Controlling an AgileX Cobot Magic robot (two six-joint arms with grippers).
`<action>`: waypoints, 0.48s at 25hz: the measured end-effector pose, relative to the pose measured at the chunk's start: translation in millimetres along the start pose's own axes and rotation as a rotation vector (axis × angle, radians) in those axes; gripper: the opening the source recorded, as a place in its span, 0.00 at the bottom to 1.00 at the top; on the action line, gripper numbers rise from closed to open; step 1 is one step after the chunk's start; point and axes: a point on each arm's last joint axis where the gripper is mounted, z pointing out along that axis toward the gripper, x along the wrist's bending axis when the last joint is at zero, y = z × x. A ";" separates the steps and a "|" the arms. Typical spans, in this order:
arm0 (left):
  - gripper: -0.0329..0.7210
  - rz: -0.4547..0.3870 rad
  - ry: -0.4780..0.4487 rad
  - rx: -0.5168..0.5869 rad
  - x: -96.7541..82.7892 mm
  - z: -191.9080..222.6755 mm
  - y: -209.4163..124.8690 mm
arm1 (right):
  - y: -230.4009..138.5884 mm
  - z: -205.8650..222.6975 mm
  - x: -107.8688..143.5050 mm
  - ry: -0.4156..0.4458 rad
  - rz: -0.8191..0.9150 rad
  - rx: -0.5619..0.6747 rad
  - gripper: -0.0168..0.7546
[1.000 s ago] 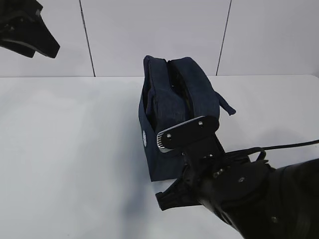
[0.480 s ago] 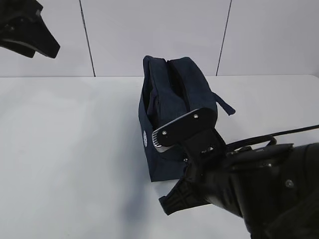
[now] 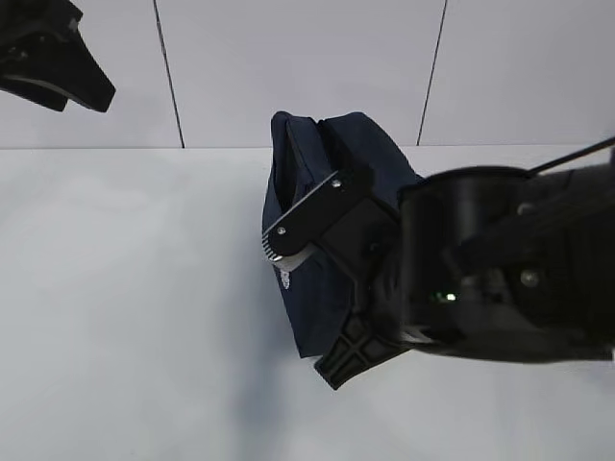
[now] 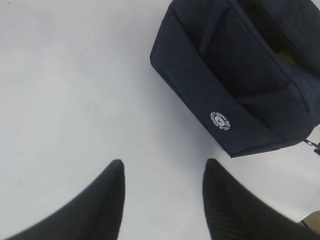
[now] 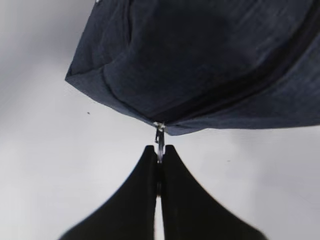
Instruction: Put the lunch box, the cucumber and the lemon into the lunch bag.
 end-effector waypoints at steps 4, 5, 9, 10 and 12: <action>0.53 0.000 0.000 0.000 0.0 0.0 0.0 | 13.8 -12.6 -3.7 0.011 -0.080 0.012 0.03; 0.53 0.000 0.000 0.000 0.0 0.0 0.0 | 17.3 -15.8 -4.1 0.023 -0.100 0.013 0.03; 0.53 0.000 0.000 0.000 0.0 0.0 0.0 | 27.5 -26.7 -2.3 0.090 -0.201 0.009 0.03; 0.53 0.000 0.000 0.000 0.0 0.0 0.0 | 28.5 -28.7 -0.9 0.114 -0.226 0.012 0.03; 0.53 0.000 0.000 0.000 0.0 0.0 0.0 | 31.5 -33.6 1.7 0.164 -0.289 0.012 0.03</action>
